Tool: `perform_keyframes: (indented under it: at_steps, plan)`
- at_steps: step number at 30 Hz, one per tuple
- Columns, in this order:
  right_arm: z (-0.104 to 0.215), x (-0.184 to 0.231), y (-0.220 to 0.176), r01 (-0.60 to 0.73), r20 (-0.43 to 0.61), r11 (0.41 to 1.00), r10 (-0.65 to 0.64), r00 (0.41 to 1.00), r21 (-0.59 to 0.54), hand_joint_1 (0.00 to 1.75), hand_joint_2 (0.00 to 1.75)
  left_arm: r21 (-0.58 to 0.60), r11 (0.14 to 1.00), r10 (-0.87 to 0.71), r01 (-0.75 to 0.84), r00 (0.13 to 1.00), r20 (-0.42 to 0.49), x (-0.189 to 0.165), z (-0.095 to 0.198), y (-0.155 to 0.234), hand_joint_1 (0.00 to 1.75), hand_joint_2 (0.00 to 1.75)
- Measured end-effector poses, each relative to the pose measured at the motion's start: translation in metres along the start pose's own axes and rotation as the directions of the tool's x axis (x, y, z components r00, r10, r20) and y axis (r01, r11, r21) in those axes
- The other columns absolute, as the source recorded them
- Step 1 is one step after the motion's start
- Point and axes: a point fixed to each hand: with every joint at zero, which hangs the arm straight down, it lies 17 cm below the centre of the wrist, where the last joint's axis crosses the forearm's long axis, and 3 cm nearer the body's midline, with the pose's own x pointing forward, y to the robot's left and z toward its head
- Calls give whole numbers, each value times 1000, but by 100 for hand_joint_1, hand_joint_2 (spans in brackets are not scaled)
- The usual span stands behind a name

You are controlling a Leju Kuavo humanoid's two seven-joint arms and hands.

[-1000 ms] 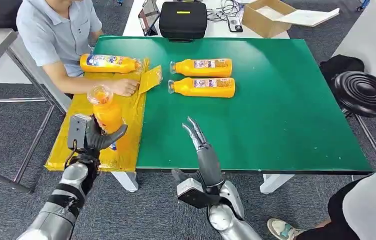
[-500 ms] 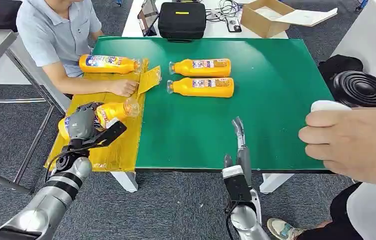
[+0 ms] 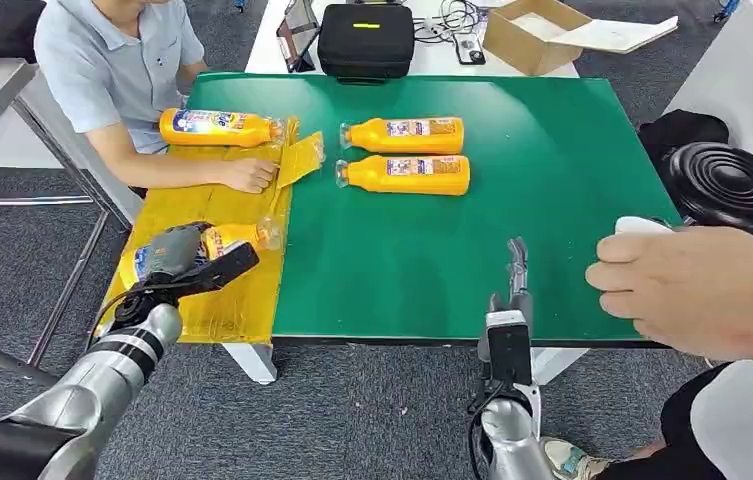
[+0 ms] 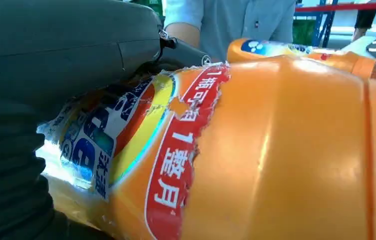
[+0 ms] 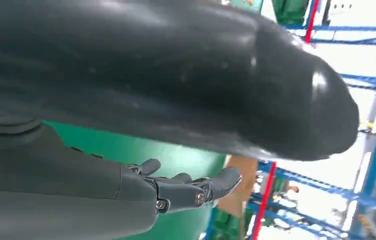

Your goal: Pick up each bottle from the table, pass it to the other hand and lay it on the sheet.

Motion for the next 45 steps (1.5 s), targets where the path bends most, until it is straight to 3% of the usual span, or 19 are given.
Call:
perform_keyframes:
  at_steps: [6,7,8,10,11,14,23,28,33,34,37,40,45]
  plan:
    - [0,-2,0,1,-4,1000,-1,1000,-1,0,0,-2,1000,0,0,1000,0,1,0,-1,159,175]
    - [0,-1,0,1,-4,1000,-1,1000,-1,0,0,-2,1000,0,0,1000,0,1,0,-1,73,175]
    - [0,-2,-1,2,-5,1000,-2,1000,-1,0,0,-4,1000,0,0,1000,0,1,0,-1,73,175]
    - [0,-8,1,12,-24,1000,-12,1000,5,0,0,-32,999,11,-10,1000,8,6,2,-10,7,175]
    - [0,-11,2,14,-30,1000,-14,999,10,0,0,-43,999,17,-16,1000,15,8,2,-12,0,175]
    - [2,-23,10,18,-63,999,-16,998,32,0,0,-210,971,140,-116,985,99,43,16,-52,0,175]
    - [8,-34,9,4,-91,999,-1,996,36,0,0,-369,894,346,-253,914,211,87,35,-66,0,175]
    - [9,-36,7,-9,-96,1000,11,995,27,0,0,-336,858,482,-387,833,272,107,46,-52,0,175]
    - [13,-38,2,-54,-92,998,56,994,22,0,0,-161,781,607,-603,675,419,130,60,8,0,175]
    - [13,-38,2,-62,-92,998,63,994,21,0,175,-122,754,618,-645,635,462,135,67,24,0,175]
    - [15,-38,-2,-115,-78,993,116,990,19,0,175,-24,672,614,-740,539,577,149,89,72,0,175]
    - [13,-36,-1,-155,-56,988,156,986,29,0,175,6,609,613,-793,475,631,155,103,98,0,175]
    - [5,-44,15,-305,28,942,304,952,138,0,175,33,450,602,-892,330,727,166,134,153,0,175]
